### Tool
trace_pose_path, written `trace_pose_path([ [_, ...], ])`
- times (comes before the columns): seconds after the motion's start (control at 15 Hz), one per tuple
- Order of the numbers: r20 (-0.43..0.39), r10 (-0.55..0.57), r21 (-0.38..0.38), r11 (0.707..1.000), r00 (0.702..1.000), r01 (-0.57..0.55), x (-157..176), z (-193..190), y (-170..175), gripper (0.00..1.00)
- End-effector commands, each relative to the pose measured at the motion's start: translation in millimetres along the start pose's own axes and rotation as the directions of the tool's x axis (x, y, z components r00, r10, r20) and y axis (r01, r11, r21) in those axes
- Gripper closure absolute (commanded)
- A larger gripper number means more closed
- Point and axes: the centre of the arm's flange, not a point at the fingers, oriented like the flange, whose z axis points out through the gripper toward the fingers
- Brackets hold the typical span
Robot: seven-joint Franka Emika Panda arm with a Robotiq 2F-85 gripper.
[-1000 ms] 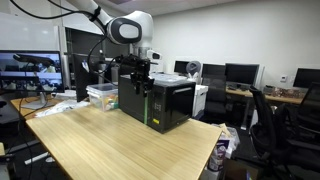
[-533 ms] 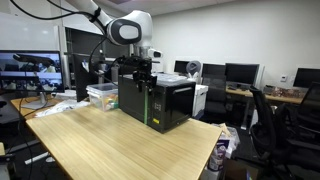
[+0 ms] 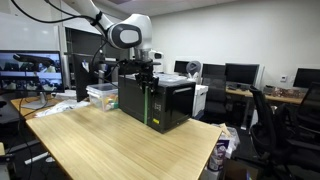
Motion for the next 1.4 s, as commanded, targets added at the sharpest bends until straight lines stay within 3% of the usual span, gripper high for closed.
trace_pose_path([
  [0.0,-0.026,0.013,0.005,1.0,1.0,-0.012,-5,3,2,0.75],
  [0.27,0.009,0.023,0.018,1.0,1.0,-0.023,-19,-4,2,0.99],
  [0.8,0.077,-0.034,0.039,0.999,0.996,0.031,-57,-22,-4,0.96],
  [0.93,0.141,-0.042,0.056,0.998,0.989,0.034,-79,-26,-7,0.96],
  [1.33,0.217,-0.096,0.075,0.994,0.972,0.081,-124,-38,-13,0.96],
])
